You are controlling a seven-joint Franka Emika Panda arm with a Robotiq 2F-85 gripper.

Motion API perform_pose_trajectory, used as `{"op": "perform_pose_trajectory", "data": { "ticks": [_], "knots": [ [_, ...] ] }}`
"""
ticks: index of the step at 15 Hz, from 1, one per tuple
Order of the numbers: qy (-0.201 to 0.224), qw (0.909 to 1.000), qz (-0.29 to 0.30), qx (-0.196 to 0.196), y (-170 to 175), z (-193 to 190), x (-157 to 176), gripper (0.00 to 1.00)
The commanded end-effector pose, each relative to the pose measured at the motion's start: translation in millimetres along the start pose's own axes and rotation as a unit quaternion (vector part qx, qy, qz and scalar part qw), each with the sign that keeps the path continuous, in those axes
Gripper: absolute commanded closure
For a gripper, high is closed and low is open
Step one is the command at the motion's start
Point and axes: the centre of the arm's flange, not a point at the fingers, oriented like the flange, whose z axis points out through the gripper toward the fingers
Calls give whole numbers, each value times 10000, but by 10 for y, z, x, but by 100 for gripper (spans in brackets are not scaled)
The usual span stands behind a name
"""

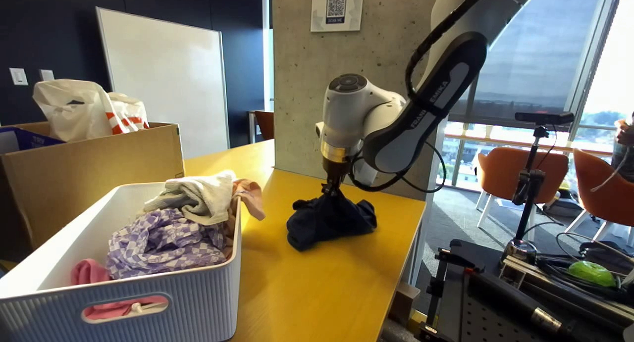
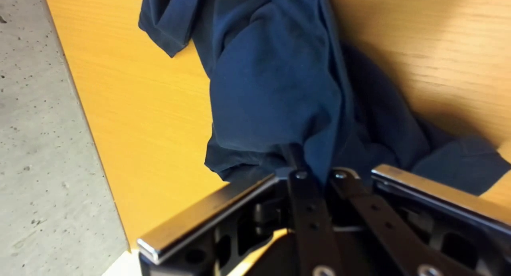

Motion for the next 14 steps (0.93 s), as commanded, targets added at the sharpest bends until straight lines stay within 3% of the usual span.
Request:
{"op": "perform_pose_trajectory", "data": {
  "ticks": [1,3,5,8,12,14],
  "knots": [
    [220,9997,56,66,149,-541,-336,99],
    [272,9995,122,50,419,-641,-299,99],
    [261,9992,307,-8,905,-654,-169,99],
    [126,9963,822,-218,1796,-553,-49,99],
    [-47,9835,1684,-662,2999,-494,-69,99],
    [-56,9808,1802,-737,3188,-595,-20,99]
  ]
}}
